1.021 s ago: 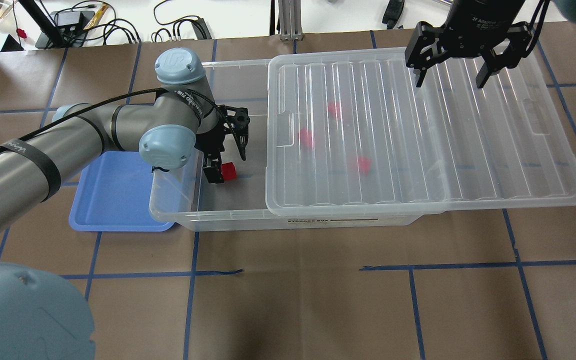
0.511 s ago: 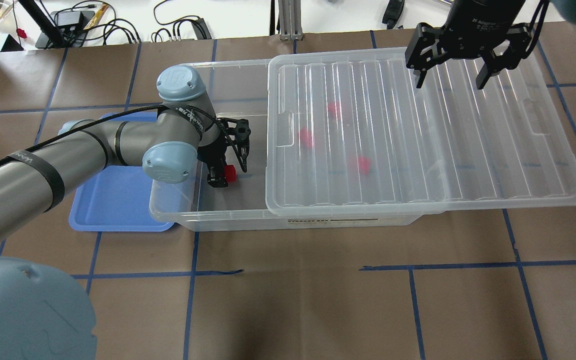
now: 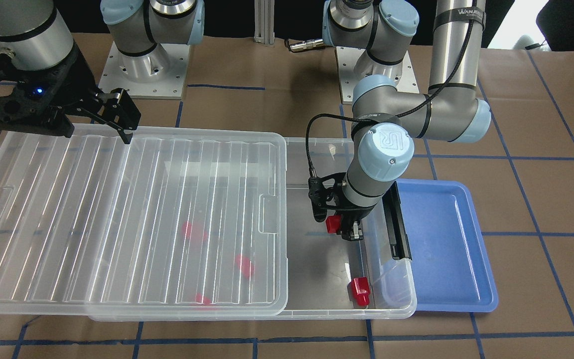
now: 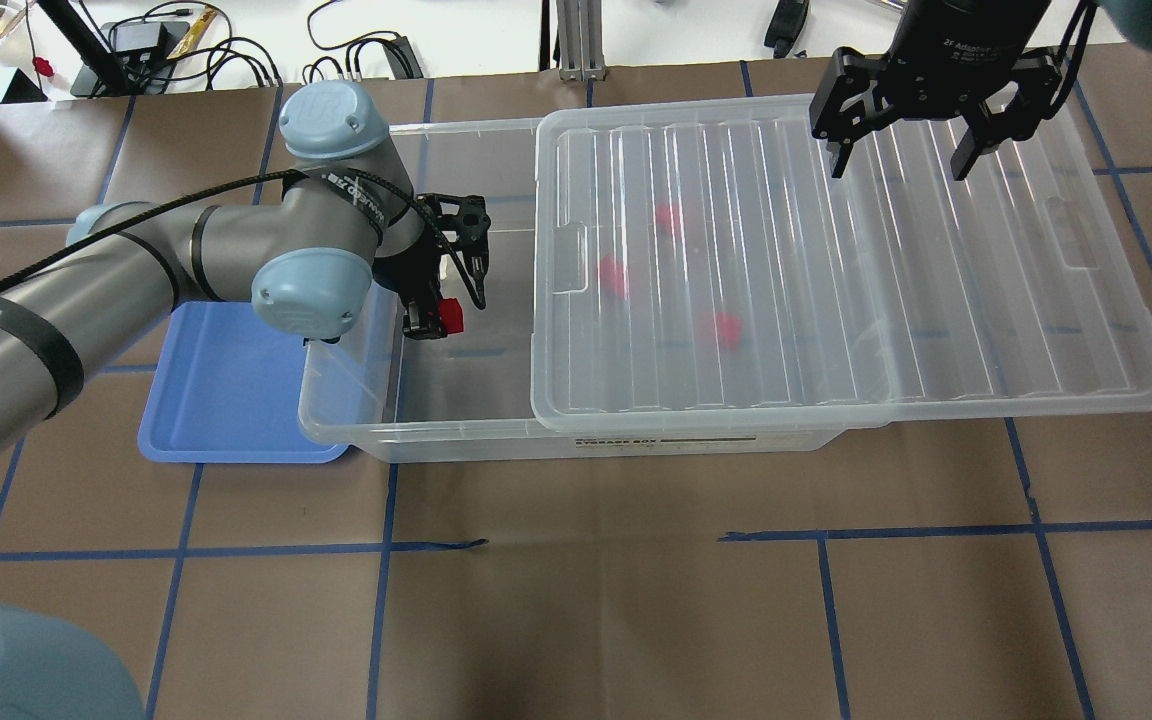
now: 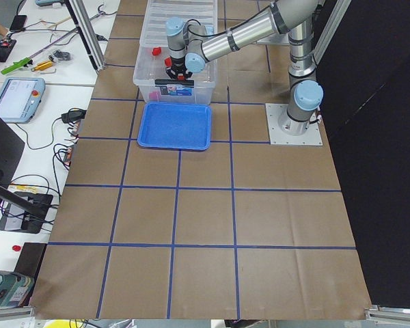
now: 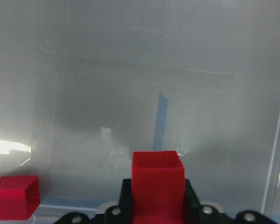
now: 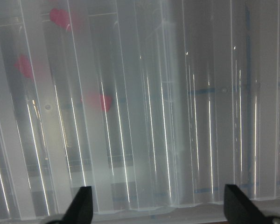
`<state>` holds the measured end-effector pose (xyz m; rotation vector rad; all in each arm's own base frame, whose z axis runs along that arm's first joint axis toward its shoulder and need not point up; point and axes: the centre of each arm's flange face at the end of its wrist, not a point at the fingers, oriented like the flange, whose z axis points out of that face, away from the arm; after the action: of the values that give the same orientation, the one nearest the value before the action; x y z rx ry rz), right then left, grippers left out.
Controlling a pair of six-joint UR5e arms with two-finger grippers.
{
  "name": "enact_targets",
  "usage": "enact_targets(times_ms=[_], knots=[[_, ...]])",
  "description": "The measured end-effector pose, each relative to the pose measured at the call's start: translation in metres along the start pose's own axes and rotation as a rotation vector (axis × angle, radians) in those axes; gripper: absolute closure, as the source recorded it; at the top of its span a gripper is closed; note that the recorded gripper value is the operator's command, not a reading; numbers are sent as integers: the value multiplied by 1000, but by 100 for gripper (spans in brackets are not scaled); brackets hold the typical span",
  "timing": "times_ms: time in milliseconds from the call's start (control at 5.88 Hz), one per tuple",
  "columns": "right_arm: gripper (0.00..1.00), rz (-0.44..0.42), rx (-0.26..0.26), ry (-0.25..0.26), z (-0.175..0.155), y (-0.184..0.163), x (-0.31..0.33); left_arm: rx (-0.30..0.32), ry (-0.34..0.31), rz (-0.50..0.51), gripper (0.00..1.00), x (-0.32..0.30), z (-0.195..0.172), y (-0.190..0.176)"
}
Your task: Place red block in blue tray from box
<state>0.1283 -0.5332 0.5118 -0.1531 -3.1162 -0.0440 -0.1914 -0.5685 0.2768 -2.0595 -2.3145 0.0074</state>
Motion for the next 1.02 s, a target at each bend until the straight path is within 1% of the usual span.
enact_targets(times_ms=[340,511,681,851,1021], knots=[[0,-2,-1,-1,0,0,0,28,-14,-21,100,6,-114,1],[0,-8,-1,0,1,-2,5,36,-35,-55,100,6,-151,24],[0,-30,0,2,1,-8,22,38,-47,-115,99,-9,-163,74],[0,-50,-4,2,3,-18,62,38,-61,-170,99,-30,-160,132],[0,-60,-12,4,6,-28,120,33,-64,-167,99,-44,-148,186]])
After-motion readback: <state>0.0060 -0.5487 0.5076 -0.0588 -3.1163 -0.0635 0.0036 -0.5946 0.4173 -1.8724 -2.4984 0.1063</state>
